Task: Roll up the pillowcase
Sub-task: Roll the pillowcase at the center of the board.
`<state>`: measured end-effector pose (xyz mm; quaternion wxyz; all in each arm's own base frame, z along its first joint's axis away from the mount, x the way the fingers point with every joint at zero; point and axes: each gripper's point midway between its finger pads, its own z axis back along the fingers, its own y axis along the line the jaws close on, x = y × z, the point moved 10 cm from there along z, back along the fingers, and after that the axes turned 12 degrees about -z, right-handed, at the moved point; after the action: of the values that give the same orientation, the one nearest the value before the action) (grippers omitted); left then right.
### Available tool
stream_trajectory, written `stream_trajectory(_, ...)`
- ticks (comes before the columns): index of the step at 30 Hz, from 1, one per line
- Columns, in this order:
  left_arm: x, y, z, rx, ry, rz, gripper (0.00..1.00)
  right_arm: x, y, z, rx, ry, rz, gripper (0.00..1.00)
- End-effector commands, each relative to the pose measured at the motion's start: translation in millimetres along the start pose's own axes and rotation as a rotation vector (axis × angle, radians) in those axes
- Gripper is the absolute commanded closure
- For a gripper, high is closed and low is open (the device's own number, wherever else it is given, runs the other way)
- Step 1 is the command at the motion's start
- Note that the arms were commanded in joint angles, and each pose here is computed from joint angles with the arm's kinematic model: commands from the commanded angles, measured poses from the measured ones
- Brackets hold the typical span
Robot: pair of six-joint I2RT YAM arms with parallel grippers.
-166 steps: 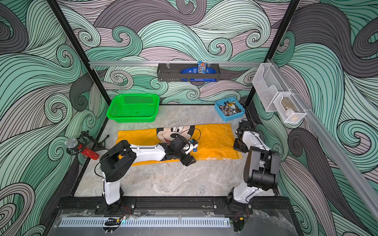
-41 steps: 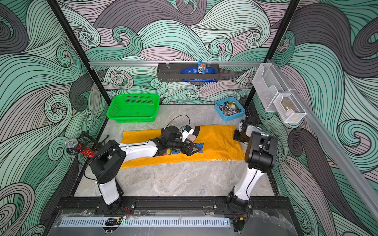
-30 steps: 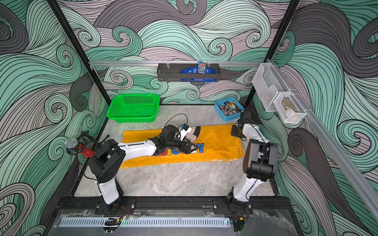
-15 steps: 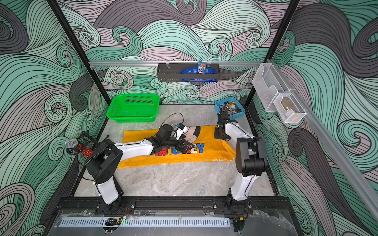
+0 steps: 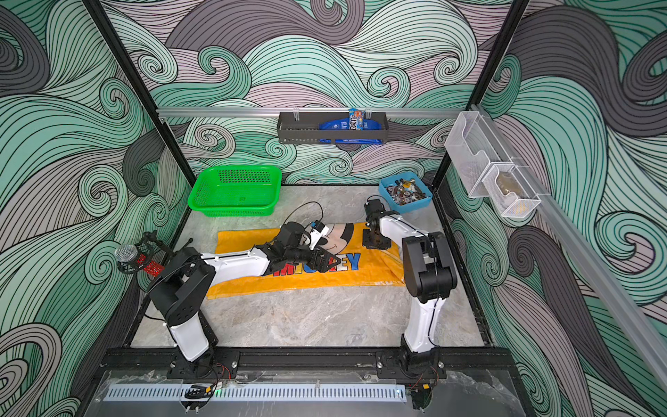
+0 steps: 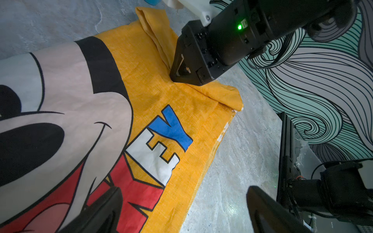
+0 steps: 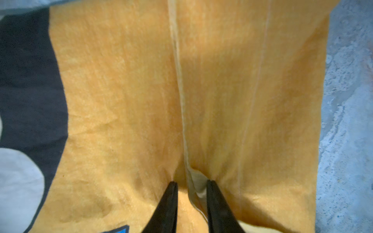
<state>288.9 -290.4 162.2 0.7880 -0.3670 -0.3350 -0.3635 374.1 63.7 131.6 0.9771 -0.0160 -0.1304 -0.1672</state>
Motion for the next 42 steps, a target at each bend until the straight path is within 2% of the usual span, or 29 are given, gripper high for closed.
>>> stream_trajectory(1, 6, -1, 7, 0.005, -0.025, -0.014, 0.01, 14, 6, 31, 0.081, -0.045, -0.030, 0.62)
stream_trajectory(6, 7, -1, 6, 0.002, -0.028, -0.012, 0.01, 10, -23, 69, 0.156, -0.076, -0.091, 0.42)
stream_trajectory(8, 8, -1, 4, -0.005, -0.031, -0.011, 0.01, 6, -45, 74, 0.148, -0.082, -0.121, 0.40)
stream_trajectory(11, 10, -1, 0, -0.023, -0.042, -0.003, 0.01, 2, -81, 55, 0.131, -0.025, -0.165, 0.43)
stream_trajectory(14, 12, 0, -3, -0.033, -0.044, 0.001, 0.02, 3, -100, 35, 0.150, 0.042, -0.190, 0.51)
stream_trajectory(24, 10, 0, -1, -0.022, -0.034, -0.004, 0.02, 10, -98, -1, 0.203, 0.150, -0.148, 0.71)
stream_trajectory(31, 8, 0, -2, -0.030, -0.027, 0.002, 0.01, -15, -85, 4, 0.256, 0.208, -0.099, 0.74)
stream_trajectory(36, 7, 0, -3, -0.036, -0.024, 0.005, 0.01, -33, -74, 13, 0.226, 0.240, -0.050, 0.74)
stream_trajectory(40, 6, 0, -3, -0.039, -0.021, 0.007, 0.02, -43, -70, 23, 0.168, 0.230, -0.016, 0.59)
stream_trajectory(42, 5, -1, -4, -0.041, -0.019, 0.009, 0.02, -45, -72, 26, 0.150, 0.223, -0.013, 0.57)
